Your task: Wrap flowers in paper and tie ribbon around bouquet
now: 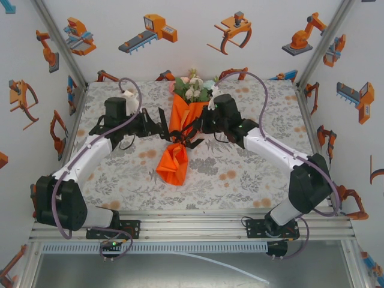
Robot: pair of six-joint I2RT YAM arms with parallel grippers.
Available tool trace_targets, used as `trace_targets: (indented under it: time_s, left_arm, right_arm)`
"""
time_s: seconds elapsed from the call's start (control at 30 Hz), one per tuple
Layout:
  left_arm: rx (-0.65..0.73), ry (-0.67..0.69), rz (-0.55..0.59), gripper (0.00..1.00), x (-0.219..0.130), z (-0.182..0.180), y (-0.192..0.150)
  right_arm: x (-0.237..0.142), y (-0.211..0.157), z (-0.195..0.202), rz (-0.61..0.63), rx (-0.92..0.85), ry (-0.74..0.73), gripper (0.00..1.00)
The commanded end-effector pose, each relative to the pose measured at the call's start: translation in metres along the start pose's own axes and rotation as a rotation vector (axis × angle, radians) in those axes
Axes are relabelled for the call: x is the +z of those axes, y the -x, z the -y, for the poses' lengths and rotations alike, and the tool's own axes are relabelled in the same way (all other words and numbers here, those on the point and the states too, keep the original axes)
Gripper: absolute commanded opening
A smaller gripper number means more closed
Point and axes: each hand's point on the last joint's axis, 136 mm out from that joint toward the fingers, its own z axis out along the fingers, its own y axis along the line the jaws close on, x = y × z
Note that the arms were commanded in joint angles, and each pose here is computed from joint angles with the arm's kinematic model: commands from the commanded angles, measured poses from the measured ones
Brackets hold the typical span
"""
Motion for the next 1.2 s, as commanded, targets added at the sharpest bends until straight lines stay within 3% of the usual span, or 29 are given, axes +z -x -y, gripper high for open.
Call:
trace_targets:
  time_s: [0.0, 0.27, 0.4, 0.53, 0.63, 0.73, 0.9, 1.03, 1.1, 1.17]
  left_arm:
    - [0.202, -0.368, -0.076, 0.00, -0.007, 0.075, -0.016]
    - [0.291, -0.491, -0.218, 0.00, 0.013, 0.123, -0.060]
    - [0.332, -0.447, -0.302, 0.05, 0.030, 0.127, -0.094]
    - [0.395, -0.365, -0.325, 0.28, 0.051, 0.129, -0.117]
    - [0.440, -0.329, -0.241, 0.51, 0.043, 0.131, -0.105]
    - [0.492, -0.285, -0.129, 0.59, 0.023, 0.135, -0.082]
    - [0.411, -0.206, 0.040, 0.61, -0.010, 0.125, -0.036]
    - [0.103, 0.073, 0.094, 0.54, -0.010, 0.055, 0.007]
    - [-0.004, 0.038, 0.034, 0.51, 0.001, 0.048, 0.009]
    - [0.007, -0.047, 0.032, 0.47, 0.011, 0.058, 0.005]
  right_arm:
    - [0.003, 0.018, -0.016, 0.032, 0.042, 0.039, 0.00]
    - [0.011, 0.021, -0.027, 0.014, 0.063, 0.052, 0.00]
    - [0.012, 0.020, -0.027, 0.011, 0.071, 0.052, 0.00]
    - [0.013, 0.018, -0.028, 0.006, 0.071, 0.054, 0.00]
    - [0.012, 0.018, -0.026, 0.006, 0.069, 0.048, 0.00]
    - [0.012, 0.016, -0.025, 0.003, 0.065, 0.042, 0.00]
    - [0.013, 0.014, -0.023, -0.004, 0.064, 0.040, 0.00]
    - [0.014, 0.011, -0.032, -0.006, 0.025, 0.080, 0.00]
    - [0.014, 0.009, -0.038, -0.007, 0.002, 0.101, 0.00]
    - [0.014, 0.009, -0.043, -0.012, 0.003, 0.112, 0.00]
